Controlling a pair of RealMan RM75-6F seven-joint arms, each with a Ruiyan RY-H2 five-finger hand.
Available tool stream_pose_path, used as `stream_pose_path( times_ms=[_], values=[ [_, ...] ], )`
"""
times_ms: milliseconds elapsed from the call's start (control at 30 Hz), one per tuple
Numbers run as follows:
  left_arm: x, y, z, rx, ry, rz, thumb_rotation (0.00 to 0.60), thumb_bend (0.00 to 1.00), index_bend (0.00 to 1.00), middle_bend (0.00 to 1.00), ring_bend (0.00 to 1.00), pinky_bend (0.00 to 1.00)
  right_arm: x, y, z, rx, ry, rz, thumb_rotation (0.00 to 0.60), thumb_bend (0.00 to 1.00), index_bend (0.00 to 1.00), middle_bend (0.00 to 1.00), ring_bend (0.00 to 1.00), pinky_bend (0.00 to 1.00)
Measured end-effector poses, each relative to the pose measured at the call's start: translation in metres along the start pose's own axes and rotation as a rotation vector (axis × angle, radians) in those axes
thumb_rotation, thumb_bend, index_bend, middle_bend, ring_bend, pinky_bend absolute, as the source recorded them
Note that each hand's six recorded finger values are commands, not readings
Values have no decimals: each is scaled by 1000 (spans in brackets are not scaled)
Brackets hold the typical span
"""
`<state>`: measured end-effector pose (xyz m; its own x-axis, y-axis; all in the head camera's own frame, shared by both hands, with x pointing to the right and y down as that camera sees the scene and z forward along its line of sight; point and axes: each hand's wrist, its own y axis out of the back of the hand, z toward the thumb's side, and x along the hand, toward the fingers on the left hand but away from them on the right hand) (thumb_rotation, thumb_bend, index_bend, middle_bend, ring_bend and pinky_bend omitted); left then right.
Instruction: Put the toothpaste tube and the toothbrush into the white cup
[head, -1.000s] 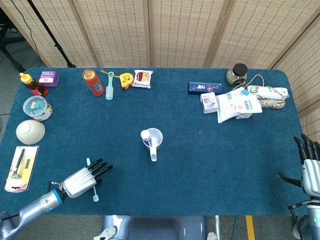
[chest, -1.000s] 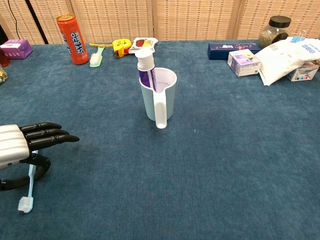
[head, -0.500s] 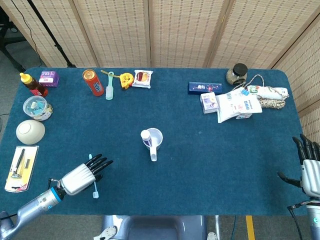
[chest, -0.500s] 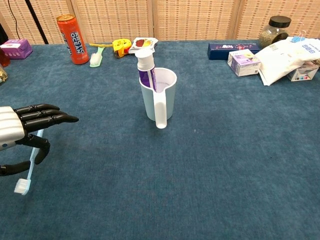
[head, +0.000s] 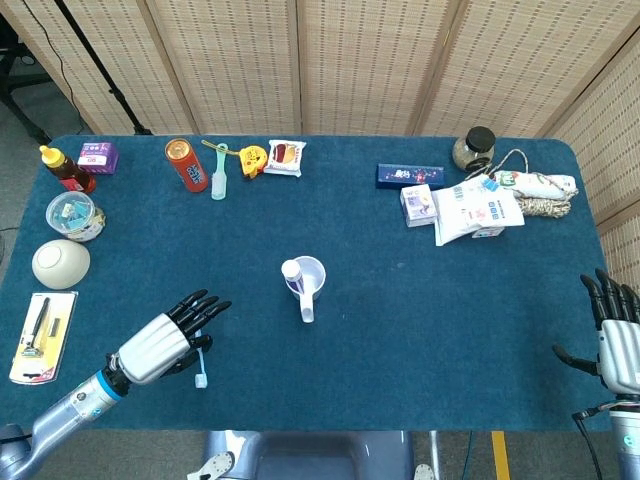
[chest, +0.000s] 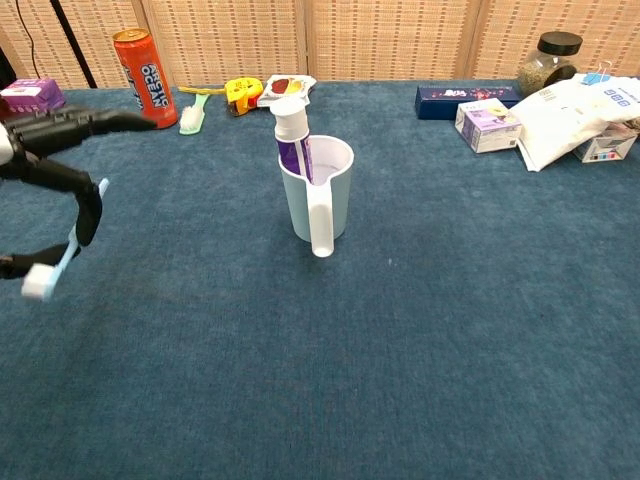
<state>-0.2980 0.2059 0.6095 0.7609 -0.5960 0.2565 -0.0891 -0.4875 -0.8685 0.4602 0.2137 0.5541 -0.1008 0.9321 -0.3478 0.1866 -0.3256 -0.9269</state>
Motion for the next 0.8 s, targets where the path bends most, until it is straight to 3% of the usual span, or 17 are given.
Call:
stream_pose_path(
  times_ms=[233,367,633,800],
  values=[
    [27,63,12,-254,16,191,600,398,624,0,0,0,0,-3,2,5,4,9,600,0,0,0,0,0],
    [43,86,15,-393,17,246,600,398,625,0,0,0,-1,-5,3,8,7,15,600,0,0,0,0,0],
    [93,102,33,-754,6,188,600,397,624,0,0,0,-1,-8,4,13,9,21,600,0,0,0,0,0],
    [121,104,42,-885,9,158,600,397,624,0,0,0,-2,-8,3,12,6,22,600,0,0,0,0,0]
  ],
)
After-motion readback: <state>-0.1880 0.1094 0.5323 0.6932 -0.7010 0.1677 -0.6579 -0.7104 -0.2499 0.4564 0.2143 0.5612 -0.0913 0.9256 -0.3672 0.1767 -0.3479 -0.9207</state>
